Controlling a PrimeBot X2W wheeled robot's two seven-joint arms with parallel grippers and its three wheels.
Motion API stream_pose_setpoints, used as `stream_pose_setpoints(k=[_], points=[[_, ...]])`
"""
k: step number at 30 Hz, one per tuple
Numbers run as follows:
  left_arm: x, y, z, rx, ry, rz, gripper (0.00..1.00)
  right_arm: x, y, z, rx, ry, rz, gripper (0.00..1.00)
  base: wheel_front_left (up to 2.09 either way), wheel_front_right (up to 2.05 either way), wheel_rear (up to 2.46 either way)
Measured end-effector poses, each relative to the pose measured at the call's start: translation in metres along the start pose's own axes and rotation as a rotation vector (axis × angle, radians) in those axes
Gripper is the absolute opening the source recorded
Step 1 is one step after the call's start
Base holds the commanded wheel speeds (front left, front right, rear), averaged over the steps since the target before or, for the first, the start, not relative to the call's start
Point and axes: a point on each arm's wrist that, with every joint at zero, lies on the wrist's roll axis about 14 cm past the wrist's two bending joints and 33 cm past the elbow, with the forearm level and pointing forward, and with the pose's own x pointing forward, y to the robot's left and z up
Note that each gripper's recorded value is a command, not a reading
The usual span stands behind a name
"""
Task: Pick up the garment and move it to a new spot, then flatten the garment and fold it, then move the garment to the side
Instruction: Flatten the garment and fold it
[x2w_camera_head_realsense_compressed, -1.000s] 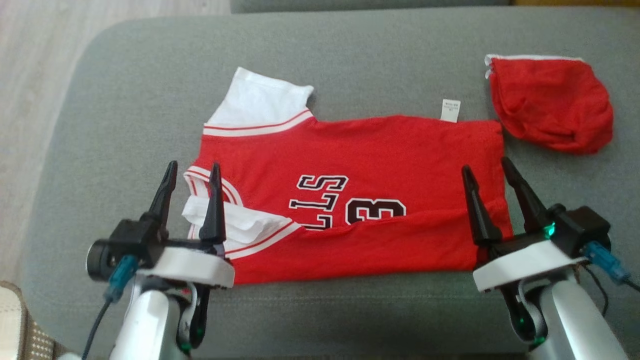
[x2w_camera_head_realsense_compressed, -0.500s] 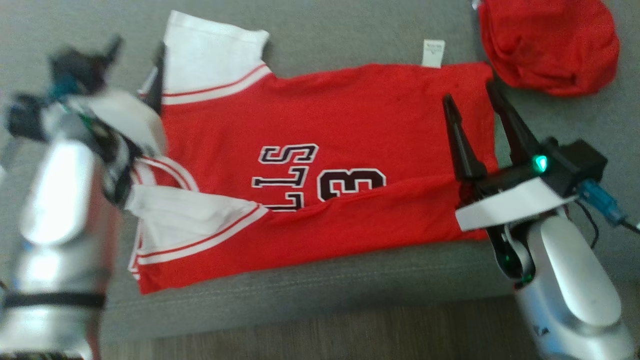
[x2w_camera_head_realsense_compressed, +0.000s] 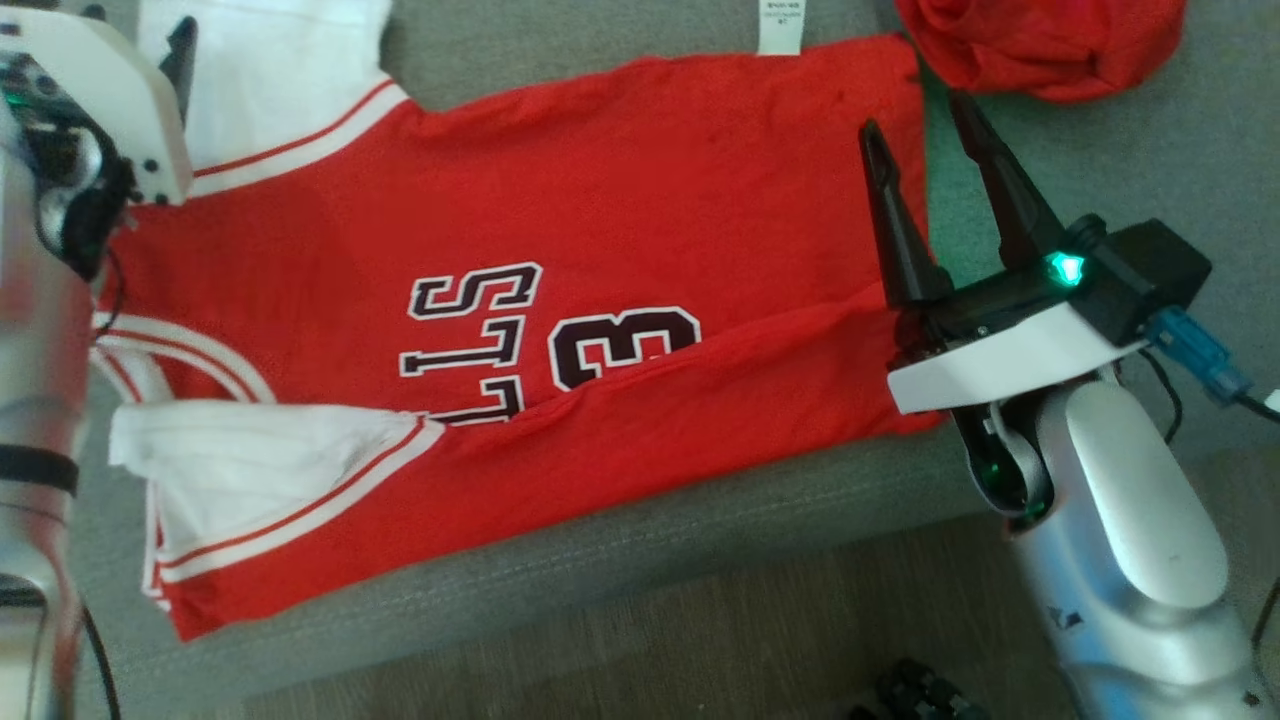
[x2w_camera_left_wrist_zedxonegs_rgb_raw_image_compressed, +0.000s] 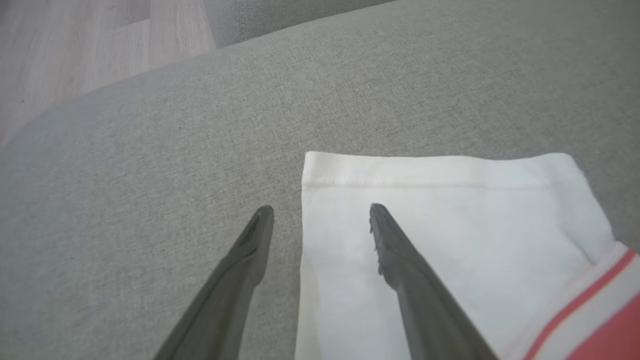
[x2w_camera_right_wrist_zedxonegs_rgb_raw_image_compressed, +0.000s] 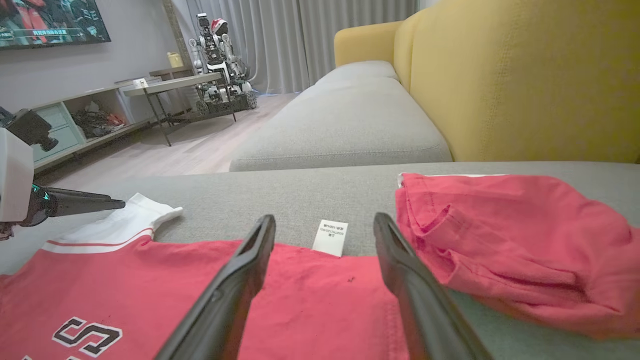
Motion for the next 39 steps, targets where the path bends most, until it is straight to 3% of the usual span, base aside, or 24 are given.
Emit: stream_pose_setpoints(k=[17, 18, 19, 20, 26, 39], points=[[0.040, 0.003, 0.002, 0.014, 0.036, -0.001, 1.00, -0.006, -0.024, -0.013, -0.011, 0.035, -0.065, 1.00, 0.00, 0.00, 0.00], [0.041, 0.003, 0.000, 0.012, 0.043, 0.000, 0.91, -0.006, -0.025, -0.013, -0.012, 0.035, -0.066, 1.00, 0.00, 0.00, 0.00], [0.041, 0.003, 0.000, 0.010, 0.048, -0.001, 0.21, -0.006, -0.025, -0.013, -0.012, 0.035, -0.068, 1.00, 0.00, 0.00, 0.00], [0.041, 0.002, 0.000, 0.006, 0.050, -0.004, 0.00, -0.006, -0.026, -0.013, -0.011, 0.034, -0.070, 1.00, 0.00, 0.00, 0.00], [0.033, -0.001, 0.003, -0.019, 0.020, -0.017, 0.00, -0.002, -0.025, -0.018, 0.000, 0.044, -0.069, 1.00, 0.00, 0.00, 0.00], [-0.025, 0.017, 0.046, -0.027, -0.301, 0.020, 0.00, 0.036, -0.008, -0.046, 0.153, 0.231, -0.009, 1.00, 0.00, 0.00, 0.00]])
